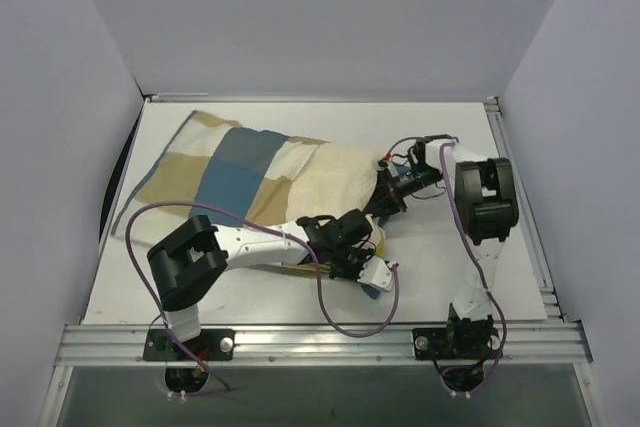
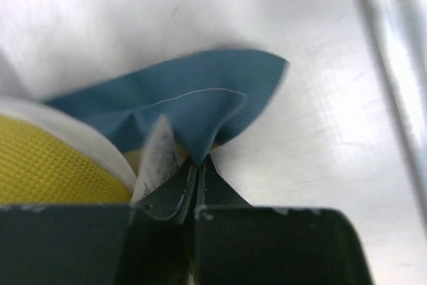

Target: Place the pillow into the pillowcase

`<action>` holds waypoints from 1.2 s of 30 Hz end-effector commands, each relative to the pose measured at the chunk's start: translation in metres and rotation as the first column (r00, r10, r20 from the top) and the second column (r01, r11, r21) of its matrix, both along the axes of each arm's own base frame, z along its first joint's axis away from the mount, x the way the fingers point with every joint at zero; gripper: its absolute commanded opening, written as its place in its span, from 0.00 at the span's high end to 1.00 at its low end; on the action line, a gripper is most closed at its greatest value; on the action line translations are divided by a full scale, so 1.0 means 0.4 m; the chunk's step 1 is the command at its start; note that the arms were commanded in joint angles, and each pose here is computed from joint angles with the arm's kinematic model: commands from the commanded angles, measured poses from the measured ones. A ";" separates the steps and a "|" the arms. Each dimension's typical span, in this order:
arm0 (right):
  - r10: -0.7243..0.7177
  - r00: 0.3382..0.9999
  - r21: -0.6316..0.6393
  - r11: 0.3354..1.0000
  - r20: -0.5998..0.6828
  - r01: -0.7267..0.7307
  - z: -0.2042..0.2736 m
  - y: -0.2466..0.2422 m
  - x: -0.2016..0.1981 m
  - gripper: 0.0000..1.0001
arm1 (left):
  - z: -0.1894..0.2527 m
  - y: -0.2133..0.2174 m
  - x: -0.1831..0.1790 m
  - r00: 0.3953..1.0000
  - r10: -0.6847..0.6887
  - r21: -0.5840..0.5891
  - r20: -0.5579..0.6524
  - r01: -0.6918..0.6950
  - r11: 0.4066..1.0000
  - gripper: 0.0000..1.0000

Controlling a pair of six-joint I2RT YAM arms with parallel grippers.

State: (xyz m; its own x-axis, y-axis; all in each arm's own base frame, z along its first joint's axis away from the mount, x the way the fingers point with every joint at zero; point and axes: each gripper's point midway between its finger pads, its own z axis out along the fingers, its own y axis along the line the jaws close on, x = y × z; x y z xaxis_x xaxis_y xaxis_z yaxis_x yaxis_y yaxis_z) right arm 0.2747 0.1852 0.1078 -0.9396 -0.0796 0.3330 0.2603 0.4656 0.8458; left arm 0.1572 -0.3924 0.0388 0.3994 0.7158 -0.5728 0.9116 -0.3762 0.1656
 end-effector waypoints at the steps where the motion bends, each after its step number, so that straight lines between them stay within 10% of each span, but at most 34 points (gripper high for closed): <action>1: 0.062 0.987 0.019 0.998 -0.148 -0.060 -0.070 0.117 -0.045 1.00 | 0.195 -0.121 -0.140 0.976 -0.205 -0.291 -0.070 0.177 0.940 1.00; 8: -0.001 0.978 -0.223 0.974 -0.207 -0.046 -0.323 0.102 -0.073 1.00 | 0.213 -0.089 -0.132 0.991 -0.115 -0.278 -0.072 0.091 0.956 0.93; 14: 0.032 0.989 -0.259 0.963 -0.147 -0.070 -0.286 0.050 -0.101 1.00 | 0.413 -0.019 -0.044 0.941 0.238 -0.336 -0.242 -0.311 0.889 0.40; 18: 0.042 0.995 -0.269 0.961 -0.091 -0.066 -0.245 -0.005 -0.127 1.00 | 0.516 0.149 0.159 0.716 0.560 -0.313 -0.416 -0.691 0.651 0.25; 21: 0.066 0.997 -0.193 0.979 -0.037 -0.072 -0.184 -0.018 -0.176 1.00 | 0.488 0.344 0.324 0.480 0.813 -0.233 -0.329 -0.876 0.423 0.25; 24: 0.196 0.981 -0.132 0.972 -0.017 -0.196 -0.100 -0.008 -0.228 0.55 | 0.412 0.485 0.390 0.286 0.928 -0.096 -0.239 -0.958 0.270 0.27; 28: 0.188 0.971 -0.214 0.965 0.151 -0.154 -0.065 -0.045 -0.105 0.32 | 0.333 0.518 0.405 0.209 0.952 0.044 -0.222 -0.974 0.224 0.29; 36: 0.107 0.967 -0.287 0.957 0.231 -0.038 -0.076 -0.027 0.082 0.31 | 0.240 0.489 0.477 0.118 0.972 0.142 -0.206 -0.979 0.148 0.34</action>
State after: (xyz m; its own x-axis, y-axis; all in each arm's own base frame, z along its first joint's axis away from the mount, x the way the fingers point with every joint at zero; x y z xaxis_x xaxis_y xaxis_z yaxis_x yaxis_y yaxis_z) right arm 0.3147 0.1693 0.0931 -0.9953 -0.0950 0.0180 -0.0495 0.6605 0.7492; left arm 0.3321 -0.1965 0.1203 -0.7432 0.4334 -0.5097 0.5526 0.8271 -0.1024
